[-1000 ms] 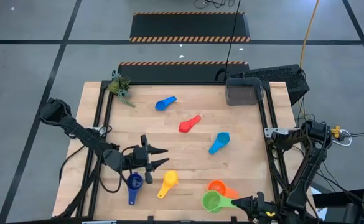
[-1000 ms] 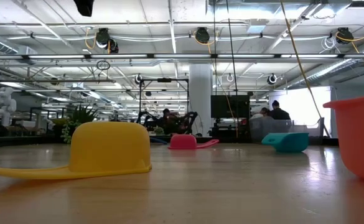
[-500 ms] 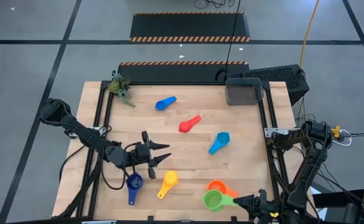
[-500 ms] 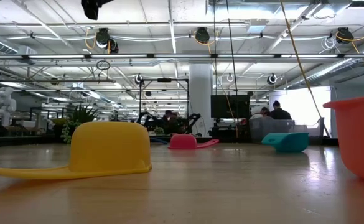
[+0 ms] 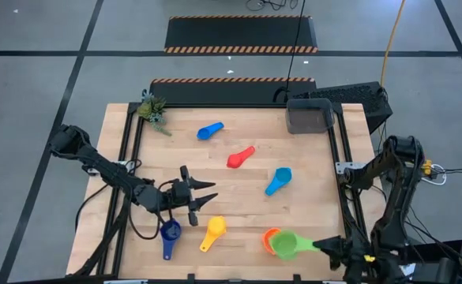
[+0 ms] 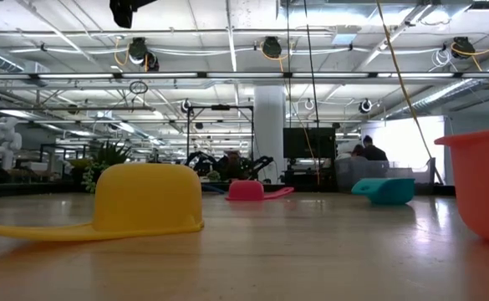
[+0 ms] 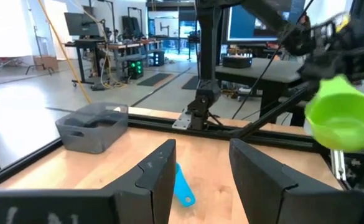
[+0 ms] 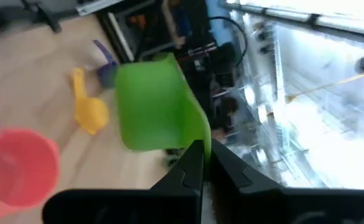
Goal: Nest measuring cups in basket
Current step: Stack the green measuring cup on top of the orange measuring cup
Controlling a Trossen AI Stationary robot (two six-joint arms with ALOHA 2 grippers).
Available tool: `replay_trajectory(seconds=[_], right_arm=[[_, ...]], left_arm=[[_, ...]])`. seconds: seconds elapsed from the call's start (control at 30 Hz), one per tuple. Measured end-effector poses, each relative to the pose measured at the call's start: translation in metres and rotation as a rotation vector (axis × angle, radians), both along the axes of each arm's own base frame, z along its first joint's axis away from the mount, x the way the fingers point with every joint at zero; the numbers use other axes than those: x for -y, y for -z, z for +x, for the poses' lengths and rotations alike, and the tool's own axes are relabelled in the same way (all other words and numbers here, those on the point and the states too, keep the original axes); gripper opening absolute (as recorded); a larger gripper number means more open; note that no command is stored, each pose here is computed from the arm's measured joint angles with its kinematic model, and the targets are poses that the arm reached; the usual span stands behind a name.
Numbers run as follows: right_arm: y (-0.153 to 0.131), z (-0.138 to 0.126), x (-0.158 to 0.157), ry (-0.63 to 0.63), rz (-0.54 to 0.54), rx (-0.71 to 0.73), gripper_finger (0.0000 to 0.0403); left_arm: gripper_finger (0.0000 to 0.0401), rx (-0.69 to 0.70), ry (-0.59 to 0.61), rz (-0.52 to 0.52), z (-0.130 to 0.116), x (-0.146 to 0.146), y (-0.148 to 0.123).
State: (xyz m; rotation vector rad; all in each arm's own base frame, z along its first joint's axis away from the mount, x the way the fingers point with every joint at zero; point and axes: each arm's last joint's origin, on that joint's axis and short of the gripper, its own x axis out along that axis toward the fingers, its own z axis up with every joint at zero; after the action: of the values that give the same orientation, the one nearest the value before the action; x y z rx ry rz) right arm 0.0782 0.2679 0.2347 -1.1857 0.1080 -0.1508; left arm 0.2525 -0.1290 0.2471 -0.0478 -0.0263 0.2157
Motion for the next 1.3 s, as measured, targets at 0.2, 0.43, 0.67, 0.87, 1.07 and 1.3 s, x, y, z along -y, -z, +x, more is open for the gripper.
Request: replay_trajectory(seconds=[0.2, 0.43, 0.67, 0.87, 1.07, 1.3], right_arm=[[0.013, 0.009, 0.029, 0.033, 0.024, -0.016, 0.0], [0.016, 0.035, 0.045, -0.002, 0.034, -0.117, 0.0], [0.012, 0.049, 0.054, -0.067, 0.055, -0.155, 0.0], [0.012, 0.049, 0.05, -0.082, 0.057, -0.147, 0.0], [0.018, 0.041, 0.042, -0.1, 0.03, -0.147, 0.0], [0.018, 0.032, 0.038, -0.139, 0.033, -0.148, 0.0]], left_arm=[[0.0152, -0.001, 0.002, -0.002, 0.0, 0.0, 0.0], [0.0152, -0.004, -0.026, 0.022, 0.003, -0.006, 0.0], [0.0152, -0.004, -0.042, 0.025, 0.006, -0.012, 0.0], [0.0152, -0.009, -0.042, 0.046, 0.006, -0.012, 0.0], [0.0152, -0.007, -0.04, 0.029, 0.006, -0.012, 0.0], [0.0152, -0.011, -0.04, 0.027, 0.006, -0.012, 0.001]])
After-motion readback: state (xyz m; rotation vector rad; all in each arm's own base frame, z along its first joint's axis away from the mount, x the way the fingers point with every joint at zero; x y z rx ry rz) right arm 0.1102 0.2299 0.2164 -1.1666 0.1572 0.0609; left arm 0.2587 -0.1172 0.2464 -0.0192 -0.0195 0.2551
